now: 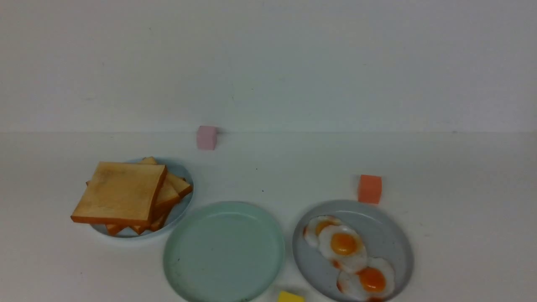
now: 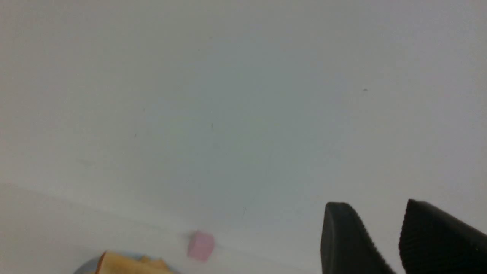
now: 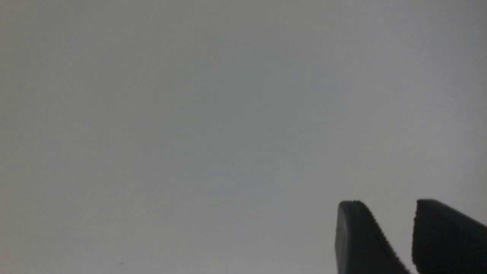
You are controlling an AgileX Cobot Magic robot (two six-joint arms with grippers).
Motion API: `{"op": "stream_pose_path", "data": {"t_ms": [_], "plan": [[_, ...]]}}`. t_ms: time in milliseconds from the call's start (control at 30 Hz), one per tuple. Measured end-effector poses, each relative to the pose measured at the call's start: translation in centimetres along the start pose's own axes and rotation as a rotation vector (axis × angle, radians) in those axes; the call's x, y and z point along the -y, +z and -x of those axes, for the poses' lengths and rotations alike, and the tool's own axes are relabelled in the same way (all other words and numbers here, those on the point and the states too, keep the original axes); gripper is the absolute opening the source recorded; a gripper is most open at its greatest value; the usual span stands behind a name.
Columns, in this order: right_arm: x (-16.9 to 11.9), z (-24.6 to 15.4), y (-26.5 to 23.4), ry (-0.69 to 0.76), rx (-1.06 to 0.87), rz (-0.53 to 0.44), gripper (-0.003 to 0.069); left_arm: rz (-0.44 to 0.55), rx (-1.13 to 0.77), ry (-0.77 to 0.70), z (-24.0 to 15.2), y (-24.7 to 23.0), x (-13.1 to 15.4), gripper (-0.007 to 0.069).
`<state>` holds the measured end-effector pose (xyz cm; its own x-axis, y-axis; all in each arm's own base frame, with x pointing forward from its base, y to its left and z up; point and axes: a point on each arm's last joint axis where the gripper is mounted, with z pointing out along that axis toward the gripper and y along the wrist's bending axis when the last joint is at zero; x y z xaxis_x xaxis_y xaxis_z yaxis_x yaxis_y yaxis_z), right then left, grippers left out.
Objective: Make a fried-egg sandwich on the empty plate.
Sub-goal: Use the left arm to grab a slice of bread
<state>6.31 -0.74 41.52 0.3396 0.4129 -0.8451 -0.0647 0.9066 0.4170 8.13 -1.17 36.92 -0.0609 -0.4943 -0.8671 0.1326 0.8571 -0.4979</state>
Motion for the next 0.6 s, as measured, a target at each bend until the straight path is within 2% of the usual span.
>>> {"op": "stream_pose_path", "data": {"t_ms": [67, 167, 267, 333, 433, 467, 533, 600], "plan": [[0.0, -0.2, 1.5, -0.089, -0.034, -0.02, 0.0241, 0.057, -0.085, -0.008, 0.7, 1.3, 0.4, 0.0238], [0.6, -2.1, 4.7, -0.258, -0.139, -0.049, 0.0241, 0.196, -0.293, -0.004, 0.2, 4.1, 0.0, 0.0238], [1.3, -3.7, 6.4, -0.288, -0.217, -0.098, 0.0241, 0.263, -0.383, 0.022, -0.6, 5.9, -0.6, 0.0238], [2.7, -5.8, 8.3, -0.333, -0.316, -0.19, 0.0241, 0.333, -0.467, 0.073, -1.8, 7.7, -1.5, 0.0238], [3.9, -7.4, 9.5, -0.407, -0.396, -0.273, 0.0241, 0.372, -0.51, 0.112, -2.4, 8.7, -2.1, 0.0238], [5.0, -8.3, 9.9, -0.468, -0.455, -0.36, 0.0241, 0.398, -0.545, 0.121, -3.0, 9.5, -2.5, 0.0238], [6.0, -9.1, 10.1, -0.468, -0.506, -0.454, 0.0241, 0.42, -0.569, 0.11, -3.5, 10.0, -2.8, 0.0238], [7.1, -10.5, 10.1, -0.378, -0.587, -0.571, 0.0241, 0.45, -0.594, 0.081, -4.1, 10.8, -3.2, 0.0238]]}}
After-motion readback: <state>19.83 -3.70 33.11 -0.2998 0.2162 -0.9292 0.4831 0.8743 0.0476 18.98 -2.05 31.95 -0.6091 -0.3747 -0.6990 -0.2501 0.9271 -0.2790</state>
